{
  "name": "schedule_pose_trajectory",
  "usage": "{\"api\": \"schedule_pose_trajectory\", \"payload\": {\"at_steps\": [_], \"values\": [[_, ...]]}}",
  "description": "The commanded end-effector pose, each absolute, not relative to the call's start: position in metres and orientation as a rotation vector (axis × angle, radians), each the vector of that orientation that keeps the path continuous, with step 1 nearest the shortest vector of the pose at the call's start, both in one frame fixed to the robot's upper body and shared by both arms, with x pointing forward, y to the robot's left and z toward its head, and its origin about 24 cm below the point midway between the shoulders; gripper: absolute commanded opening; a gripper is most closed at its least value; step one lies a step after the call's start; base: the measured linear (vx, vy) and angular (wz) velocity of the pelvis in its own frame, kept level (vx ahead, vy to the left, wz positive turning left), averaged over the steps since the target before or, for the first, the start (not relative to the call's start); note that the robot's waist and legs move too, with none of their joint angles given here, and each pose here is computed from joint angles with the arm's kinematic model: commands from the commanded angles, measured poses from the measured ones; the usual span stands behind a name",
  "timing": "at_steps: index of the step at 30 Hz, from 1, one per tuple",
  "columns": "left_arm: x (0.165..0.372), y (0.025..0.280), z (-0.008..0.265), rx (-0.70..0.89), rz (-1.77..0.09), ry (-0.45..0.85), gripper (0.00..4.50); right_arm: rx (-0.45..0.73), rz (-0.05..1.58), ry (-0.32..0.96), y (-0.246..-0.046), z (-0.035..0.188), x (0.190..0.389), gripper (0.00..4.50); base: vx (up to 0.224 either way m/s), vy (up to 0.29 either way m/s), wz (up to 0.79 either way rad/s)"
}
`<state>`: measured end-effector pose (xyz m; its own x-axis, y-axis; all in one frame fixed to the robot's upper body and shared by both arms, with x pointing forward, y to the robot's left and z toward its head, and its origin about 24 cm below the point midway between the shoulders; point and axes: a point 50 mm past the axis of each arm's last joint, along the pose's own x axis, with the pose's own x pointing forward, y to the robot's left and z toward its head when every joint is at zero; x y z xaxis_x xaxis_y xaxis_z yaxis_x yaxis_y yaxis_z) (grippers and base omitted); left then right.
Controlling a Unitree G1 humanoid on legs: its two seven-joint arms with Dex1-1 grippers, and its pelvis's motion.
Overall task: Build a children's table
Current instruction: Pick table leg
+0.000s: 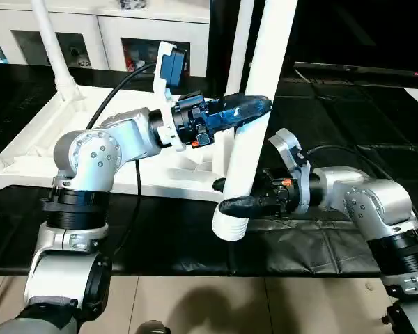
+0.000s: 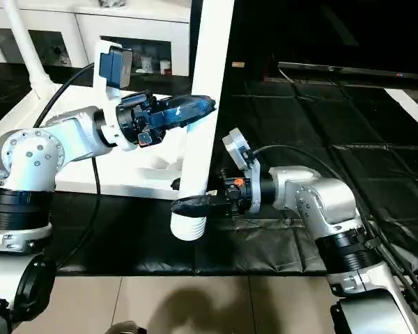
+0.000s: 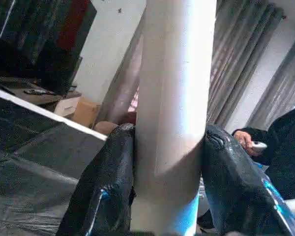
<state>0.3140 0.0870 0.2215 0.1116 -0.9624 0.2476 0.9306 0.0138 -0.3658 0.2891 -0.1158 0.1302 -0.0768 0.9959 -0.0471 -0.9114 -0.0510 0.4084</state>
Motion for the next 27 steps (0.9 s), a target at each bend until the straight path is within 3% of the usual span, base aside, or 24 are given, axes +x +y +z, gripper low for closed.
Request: {"api": "schedule_pose_trajectory", "payload": {"at_steps": [1,12,27], "values": [[0.3128,0.0845,0.2319,-0.492,-1.513,0.051,1.77,0.260,1.611,0.372,-0.1190,0.1322,0.2886,2.81,0.000,0.000,0.00],[0.3116,0.0838,0.2345,-0.501,-1.515,0.038,1.77,0.281,1.602,0.378,-0.1178,0.1302,0.2897,2.01,0.000,0.000,0.00],[0.3115,0.0832,0.2370,-0.515,-1.515,0.031,1.77,0.264,1.565,0.362,-0.1167,0.1280,0.2926,1.95,0.000,0.000,0.00]]}}
